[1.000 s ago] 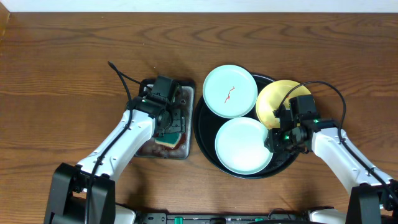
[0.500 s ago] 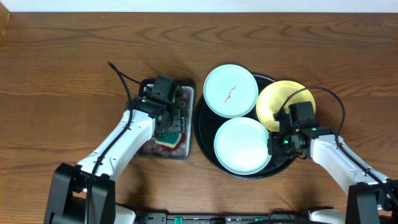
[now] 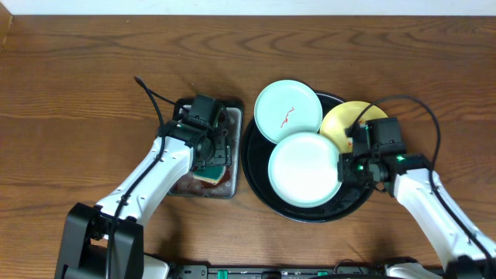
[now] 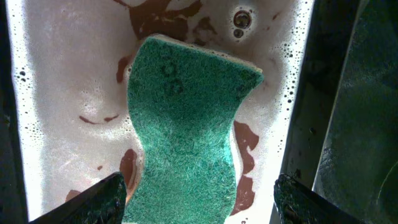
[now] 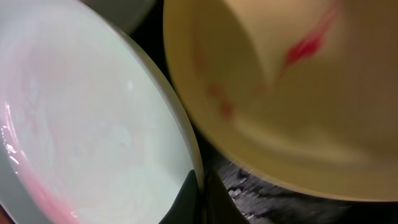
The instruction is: Clean dirty plates on tray and stack at the side
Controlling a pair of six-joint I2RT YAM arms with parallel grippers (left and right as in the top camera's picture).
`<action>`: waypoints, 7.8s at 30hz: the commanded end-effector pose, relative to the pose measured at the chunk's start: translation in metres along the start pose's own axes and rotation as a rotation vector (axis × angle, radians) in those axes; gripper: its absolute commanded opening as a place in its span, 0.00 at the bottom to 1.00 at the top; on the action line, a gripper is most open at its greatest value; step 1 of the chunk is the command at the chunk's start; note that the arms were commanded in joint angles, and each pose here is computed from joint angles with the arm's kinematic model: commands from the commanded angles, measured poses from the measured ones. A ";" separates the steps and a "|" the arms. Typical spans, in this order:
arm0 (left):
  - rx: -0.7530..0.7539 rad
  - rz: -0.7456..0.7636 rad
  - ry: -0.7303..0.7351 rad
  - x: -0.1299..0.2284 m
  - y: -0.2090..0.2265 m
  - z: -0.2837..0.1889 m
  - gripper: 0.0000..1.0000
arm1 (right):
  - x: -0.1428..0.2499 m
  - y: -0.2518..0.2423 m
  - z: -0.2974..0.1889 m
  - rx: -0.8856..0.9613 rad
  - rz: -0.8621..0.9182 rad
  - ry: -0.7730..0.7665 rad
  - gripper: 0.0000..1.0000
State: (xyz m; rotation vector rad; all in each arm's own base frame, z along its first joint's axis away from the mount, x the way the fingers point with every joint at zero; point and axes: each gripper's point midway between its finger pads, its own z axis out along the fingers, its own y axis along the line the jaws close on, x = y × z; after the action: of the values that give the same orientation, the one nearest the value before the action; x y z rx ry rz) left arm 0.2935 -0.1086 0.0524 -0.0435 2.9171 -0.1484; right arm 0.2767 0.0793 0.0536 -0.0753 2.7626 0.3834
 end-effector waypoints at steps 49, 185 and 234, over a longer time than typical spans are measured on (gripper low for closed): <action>-0.044 -0.003 -0.020 -0.003 0.008 0.007 0.76 | -0.082 0.055 -0.106 0.509 -0.304 -0.584 0.01; -0.076 -0.002 0.037 -0.004 0.010 0.035 0.61 | -0.072 -0.115 -0.010 -0.074 0.277 -0.242 0.01; -0.053 -0.003 -0.024 -0.015 0.006 0.032 0.63 | 0.004 -0.047 0.012 -0.025 0.137 0.062 0.01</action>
State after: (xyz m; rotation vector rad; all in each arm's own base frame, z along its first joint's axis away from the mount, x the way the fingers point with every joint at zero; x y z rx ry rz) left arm 0.3157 -0.1076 0.0339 -0.0582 2.8712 -0.0982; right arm 0.2826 0.0355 0.0302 0.0996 2.8307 0.4543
